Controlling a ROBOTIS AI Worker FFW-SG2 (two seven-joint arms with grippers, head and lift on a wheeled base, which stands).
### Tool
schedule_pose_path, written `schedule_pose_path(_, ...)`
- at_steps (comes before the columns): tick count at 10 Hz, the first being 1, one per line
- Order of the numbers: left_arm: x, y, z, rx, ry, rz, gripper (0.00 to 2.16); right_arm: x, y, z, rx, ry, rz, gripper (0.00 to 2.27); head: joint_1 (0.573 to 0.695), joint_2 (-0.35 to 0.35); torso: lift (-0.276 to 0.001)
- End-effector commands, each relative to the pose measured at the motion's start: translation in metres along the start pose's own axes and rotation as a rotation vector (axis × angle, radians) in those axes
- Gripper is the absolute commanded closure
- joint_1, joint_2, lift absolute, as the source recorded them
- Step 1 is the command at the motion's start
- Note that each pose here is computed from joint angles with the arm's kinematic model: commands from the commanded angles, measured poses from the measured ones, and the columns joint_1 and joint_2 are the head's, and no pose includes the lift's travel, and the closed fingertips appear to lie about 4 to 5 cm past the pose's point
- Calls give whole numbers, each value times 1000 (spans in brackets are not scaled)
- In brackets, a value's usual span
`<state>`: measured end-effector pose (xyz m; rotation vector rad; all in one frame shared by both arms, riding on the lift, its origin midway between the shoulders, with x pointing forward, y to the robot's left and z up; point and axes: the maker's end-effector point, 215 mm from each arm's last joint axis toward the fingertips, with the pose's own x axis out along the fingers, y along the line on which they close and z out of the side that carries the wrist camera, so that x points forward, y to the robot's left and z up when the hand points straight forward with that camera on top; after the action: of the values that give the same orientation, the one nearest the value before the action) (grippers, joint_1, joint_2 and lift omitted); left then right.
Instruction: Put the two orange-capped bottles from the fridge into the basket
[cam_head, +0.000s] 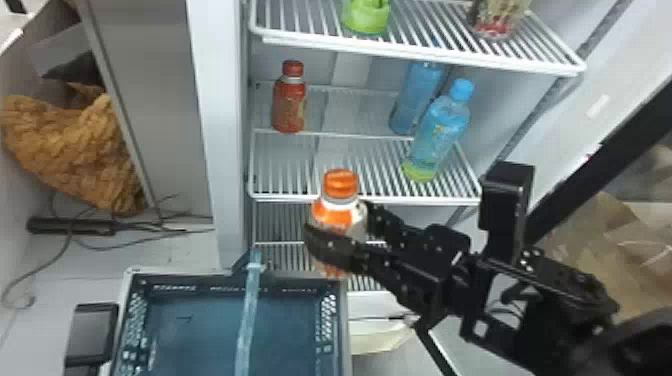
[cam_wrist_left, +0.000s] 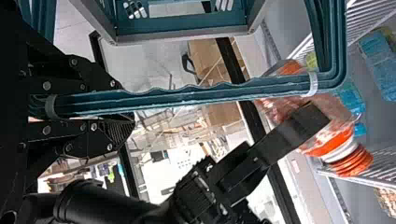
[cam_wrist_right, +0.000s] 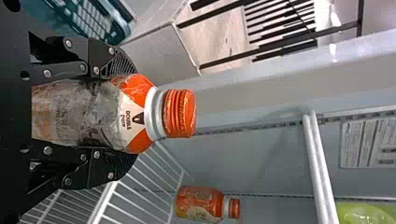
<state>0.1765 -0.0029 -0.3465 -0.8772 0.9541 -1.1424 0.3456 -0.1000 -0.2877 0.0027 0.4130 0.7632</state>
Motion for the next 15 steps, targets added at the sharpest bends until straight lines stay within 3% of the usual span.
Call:
schedule_pose_path(1,0,0,0,-1,-1,0,1202,-12,17,-7,22,57,18,805,695,-237,-235)
schedule_pose_path(7,0,0,0,-1,-2,1,1202,-42,46,-57,138,275,47,805,695,-279,-235)
schedule_pose_path(13,1,0,4,6,-5,-2,1202,0,55,-126,325,411,216,802,695,-260,-235)
schedule_pose_path(15,1,0,4,6,-5,-2,1202,2,52,-129,335,420,222,463,695,-236,-235)
